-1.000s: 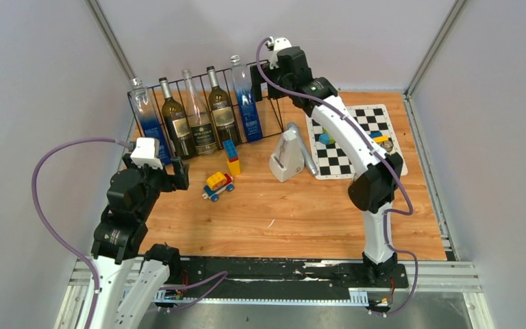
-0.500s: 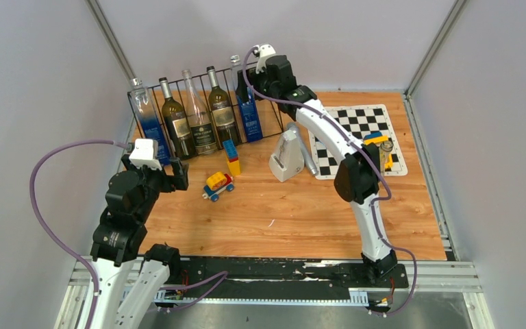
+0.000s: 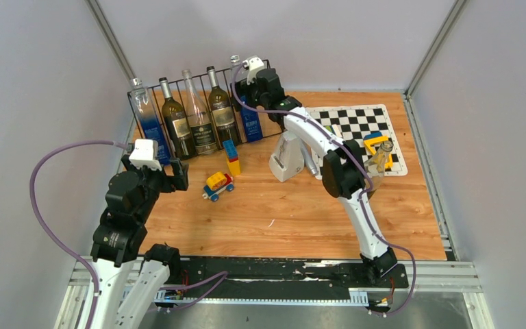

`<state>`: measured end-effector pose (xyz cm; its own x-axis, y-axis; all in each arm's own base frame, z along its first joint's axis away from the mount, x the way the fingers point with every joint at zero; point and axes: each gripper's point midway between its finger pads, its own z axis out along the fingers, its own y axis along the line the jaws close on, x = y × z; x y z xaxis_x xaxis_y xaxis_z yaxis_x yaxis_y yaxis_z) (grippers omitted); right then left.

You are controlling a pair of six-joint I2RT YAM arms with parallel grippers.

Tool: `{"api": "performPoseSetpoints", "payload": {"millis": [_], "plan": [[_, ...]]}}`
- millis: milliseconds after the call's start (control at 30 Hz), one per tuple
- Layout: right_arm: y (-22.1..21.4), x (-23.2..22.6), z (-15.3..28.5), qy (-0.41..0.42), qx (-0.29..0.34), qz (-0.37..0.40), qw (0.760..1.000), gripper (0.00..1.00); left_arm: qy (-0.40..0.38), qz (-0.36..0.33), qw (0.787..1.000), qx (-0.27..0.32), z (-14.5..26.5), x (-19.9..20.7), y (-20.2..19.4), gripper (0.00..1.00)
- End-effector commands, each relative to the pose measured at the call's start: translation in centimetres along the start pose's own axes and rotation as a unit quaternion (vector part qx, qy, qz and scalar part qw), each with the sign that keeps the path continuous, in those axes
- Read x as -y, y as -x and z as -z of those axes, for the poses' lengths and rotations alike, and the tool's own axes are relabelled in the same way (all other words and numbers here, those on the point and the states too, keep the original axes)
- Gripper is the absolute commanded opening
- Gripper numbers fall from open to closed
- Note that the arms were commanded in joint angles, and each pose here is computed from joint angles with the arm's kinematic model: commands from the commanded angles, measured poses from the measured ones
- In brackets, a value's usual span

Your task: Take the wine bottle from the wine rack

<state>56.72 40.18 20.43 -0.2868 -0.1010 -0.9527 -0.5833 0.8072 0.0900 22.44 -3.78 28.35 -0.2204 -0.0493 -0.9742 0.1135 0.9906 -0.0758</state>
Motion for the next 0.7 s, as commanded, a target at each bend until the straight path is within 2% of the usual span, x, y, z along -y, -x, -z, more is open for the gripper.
{"api": "performPoseSetpoints", "payload": {"millis": [0,200,433,667], "plan": [[3.0,0.2,-0.8,-0.010,0.057,0.022,0.998,1.00,-0.003,-0.008,1.000,0.021,0.0,0.1,0.9,1.00],[2.2,0.8,-2.1,-0.020,0.066,0.041,0.997,0.98,-0.004,-0.008,1.000,0.021,0.0,0.1,0.9,1.00],[1.5,1.9,-3.3,-0.044,0.078,0.048,0.995,0.86,-0.003,-0.008,1.000,0.020,0.0,0.1,0.9,1.00],[1.3,2.2,-3.9,-0.049,0.087,0.047,0.994,0.80,-0.004,-0.007,1.000,0.019,0.0,0.1,0.8,1.00]]}}
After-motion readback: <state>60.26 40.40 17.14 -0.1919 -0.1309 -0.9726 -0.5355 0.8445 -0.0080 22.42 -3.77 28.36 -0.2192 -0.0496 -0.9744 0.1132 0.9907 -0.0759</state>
